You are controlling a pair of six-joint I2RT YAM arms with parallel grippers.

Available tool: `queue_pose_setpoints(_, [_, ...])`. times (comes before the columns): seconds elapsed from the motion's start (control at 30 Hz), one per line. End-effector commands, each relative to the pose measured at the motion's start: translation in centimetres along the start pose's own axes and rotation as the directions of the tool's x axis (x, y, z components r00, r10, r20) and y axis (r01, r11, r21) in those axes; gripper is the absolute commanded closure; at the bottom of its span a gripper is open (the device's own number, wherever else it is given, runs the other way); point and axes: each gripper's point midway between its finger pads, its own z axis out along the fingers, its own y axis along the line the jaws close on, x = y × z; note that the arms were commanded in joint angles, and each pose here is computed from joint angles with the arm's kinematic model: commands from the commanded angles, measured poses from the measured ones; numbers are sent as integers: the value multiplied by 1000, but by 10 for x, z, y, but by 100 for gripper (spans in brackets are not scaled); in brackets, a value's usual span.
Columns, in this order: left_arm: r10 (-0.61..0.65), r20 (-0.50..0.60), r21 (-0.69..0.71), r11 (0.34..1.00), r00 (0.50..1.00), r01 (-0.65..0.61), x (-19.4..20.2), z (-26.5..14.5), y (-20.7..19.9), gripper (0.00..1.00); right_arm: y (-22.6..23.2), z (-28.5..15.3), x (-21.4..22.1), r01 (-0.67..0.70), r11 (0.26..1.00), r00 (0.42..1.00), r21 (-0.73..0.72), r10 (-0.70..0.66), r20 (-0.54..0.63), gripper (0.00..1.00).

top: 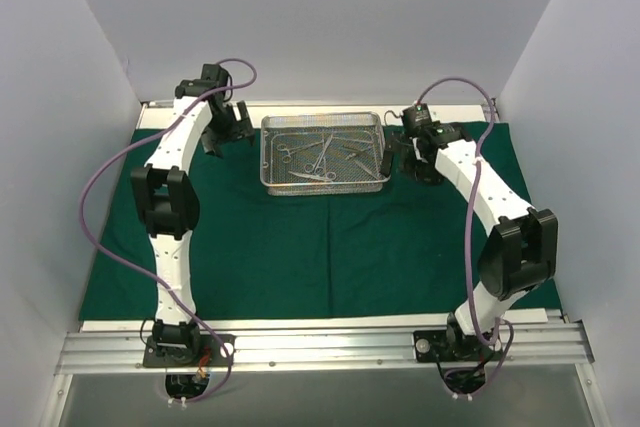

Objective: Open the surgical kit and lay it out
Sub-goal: Pick up the container from the surgical kit.

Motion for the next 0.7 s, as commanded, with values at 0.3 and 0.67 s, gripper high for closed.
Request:
queue_pose_setpoints(0.3, [60, 15, 12, 998, 998, -61, 3, 27, -44, 6, 41, 85, -118, 163, 987, 982, -2, -162, 101, 0])
queue_pose_setpoints(0.67, [69, -31, 11, 998, 997, -69, 14, 57, -52, 1, 60, 134, -126, 134, 989, 990, -61, -131, 51, 15])
